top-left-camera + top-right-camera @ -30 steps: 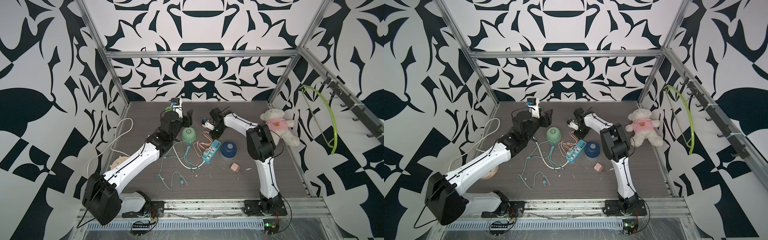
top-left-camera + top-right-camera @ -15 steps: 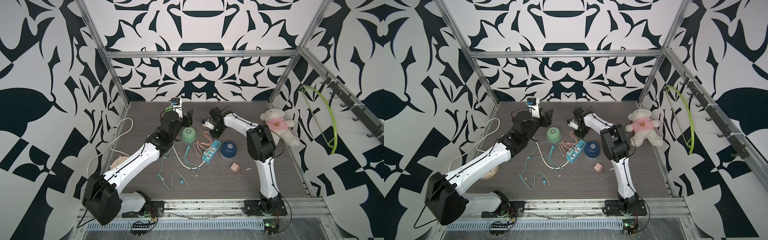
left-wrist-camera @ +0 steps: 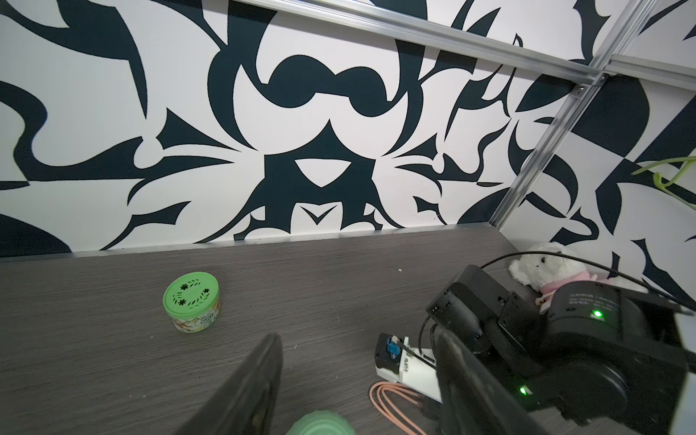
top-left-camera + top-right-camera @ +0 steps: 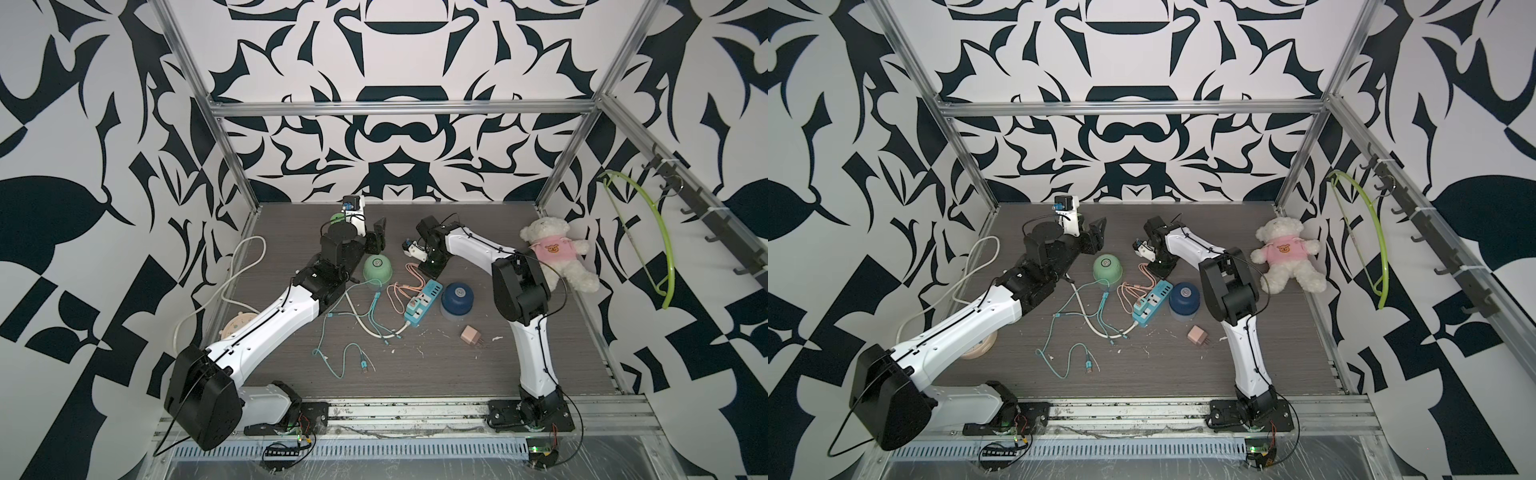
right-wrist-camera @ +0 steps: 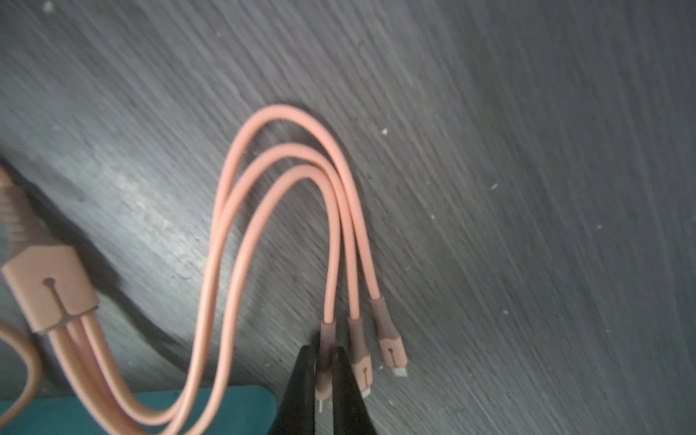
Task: Charge the cordless meat grinders
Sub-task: Pick up the charging cable from the center of the board.
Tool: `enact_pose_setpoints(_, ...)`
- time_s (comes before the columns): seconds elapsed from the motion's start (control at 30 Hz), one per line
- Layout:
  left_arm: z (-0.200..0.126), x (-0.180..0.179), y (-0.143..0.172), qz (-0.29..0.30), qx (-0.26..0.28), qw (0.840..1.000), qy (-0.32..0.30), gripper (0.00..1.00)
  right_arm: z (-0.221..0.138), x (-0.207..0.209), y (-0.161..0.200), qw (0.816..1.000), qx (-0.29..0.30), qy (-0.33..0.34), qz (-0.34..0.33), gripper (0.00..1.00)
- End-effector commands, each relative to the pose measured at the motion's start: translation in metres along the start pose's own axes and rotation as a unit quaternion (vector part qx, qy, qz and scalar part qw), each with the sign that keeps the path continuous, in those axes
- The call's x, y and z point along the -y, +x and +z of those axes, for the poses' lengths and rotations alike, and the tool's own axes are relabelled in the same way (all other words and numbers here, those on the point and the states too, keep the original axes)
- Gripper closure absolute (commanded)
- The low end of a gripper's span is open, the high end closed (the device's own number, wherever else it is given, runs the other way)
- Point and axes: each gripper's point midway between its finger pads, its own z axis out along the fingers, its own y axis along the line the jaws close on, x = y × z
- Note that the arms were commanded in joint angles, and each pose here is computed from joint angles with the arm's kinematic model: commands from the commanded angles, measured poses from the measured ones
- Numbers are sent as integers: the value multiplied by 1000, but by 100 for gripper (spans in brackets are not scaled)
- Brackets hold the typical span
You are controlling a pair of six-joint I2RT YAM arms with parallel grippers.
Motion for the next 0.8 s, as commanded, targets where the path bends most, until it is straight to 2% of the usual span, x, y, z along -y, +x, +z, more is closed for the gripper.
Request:
enact_pose_setpoints(0.0,-4,-2,1,4,4,1000,4,32,5,-4,8,1000,-21,-1,-6,91)
enact_pose_setpoints(0.27,-4,-1,3,6,1,1000,6,32,21,3,19,998,-57,14,-5,84)
enact_pose_setpoints(0.43,-4,-2,2,9,-2,1000,3,32,24,8,19,998,-62,15,-3,100)
enact_pose_setpoints(0.47,-4,-2,1,11,-3,1000,3,32,21,9,16,998,-56,14,-4,100)
enact_pose_setpoints(0.53,-2,-1,4,18,-15,1000,9,32,6,11,3,1000,-28,13,-2,100)
enact_pose_setpoints(0.67,9,2,17,47,-62,996,41,32,-51,16,-35,998,62,15,-6,100)
enact_pose_setpoints(0.77,13,14,28,67,-104,987,106,31,-92,13,-51,992,122,6,-10,100)
